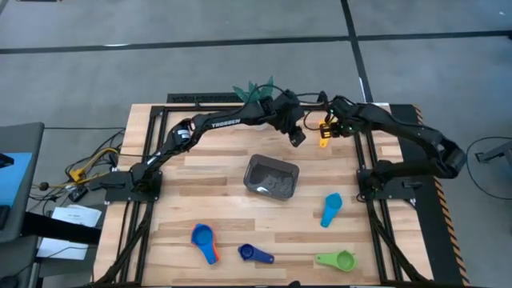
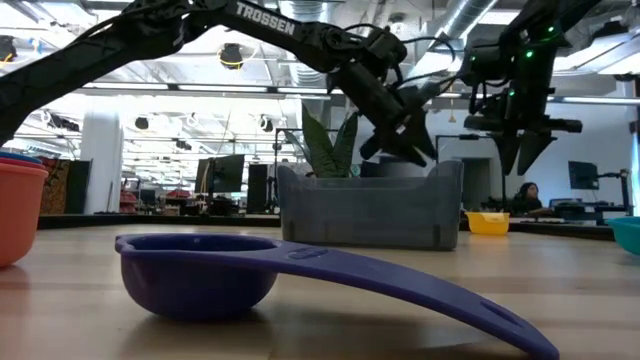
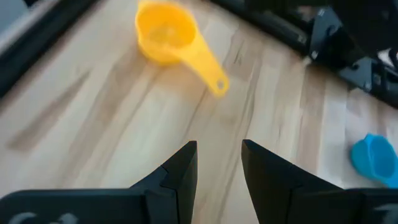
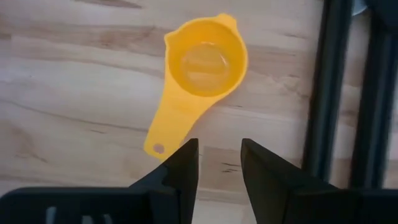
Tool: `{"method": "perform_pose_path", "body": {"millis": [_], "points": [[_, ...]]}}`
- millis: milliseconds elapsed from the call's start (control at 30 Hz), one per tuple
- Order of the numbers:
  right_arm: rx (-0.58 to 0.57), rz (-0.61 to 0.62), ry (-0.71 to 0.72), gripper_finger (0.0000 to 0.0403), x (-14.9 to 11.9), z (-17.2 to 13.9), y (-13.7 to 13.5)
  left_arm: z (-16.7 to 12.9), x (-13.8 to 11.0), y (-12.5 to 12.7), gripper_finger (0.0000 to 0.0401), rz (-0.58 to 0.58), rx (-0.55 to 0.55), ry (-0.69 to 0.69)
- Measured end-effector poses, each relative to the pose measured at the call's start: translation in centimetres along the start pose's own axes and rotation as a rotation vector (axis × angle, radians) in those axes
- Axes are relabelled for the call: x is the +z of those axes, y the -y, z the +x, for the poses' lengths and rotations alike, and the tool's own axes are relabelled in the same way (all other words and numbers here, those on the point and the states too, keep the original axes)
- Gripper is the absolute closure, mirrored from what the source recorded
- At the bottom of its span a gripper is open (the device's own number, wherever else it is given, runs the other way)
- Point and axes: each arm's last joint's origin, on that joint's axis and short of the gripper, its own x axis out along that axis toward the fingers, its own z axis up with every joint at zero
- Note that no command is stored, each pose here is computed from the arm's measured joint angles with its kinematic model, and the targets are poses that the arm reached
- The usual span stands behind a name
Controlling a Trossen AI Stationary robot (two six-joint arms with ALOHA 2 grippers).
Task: Nest measuring cups in basket
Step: Stack the yellow measuring cup on top of the blue measuring cup
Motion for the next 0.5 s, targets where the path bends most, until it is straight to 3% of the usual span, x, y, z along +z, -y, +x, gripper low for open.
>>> {"method": "perform_pose_path", "body": {"millis": [167, 367, 500], "points": [[0.017, -0.023, -0.057, 0.024, 0.4, 1.5, -0.6, -1.1, -0.2, 0.2, 0.0287, -0.019, 0.023, -0.067], [0.017, -0.059, -0.065, 0.0177, 0.8, 2.8, -1.3, -4.2, 1.6, 1.2, 0.0287, 0.021, 0.028, -0.014], [-0.042, -0.016, -0.043, 0.0153, 1.6, 3.5, -0.5, -6.9, 2.9, 1.8, 0.0287, 0.044, 0.05, 0.029]]}}
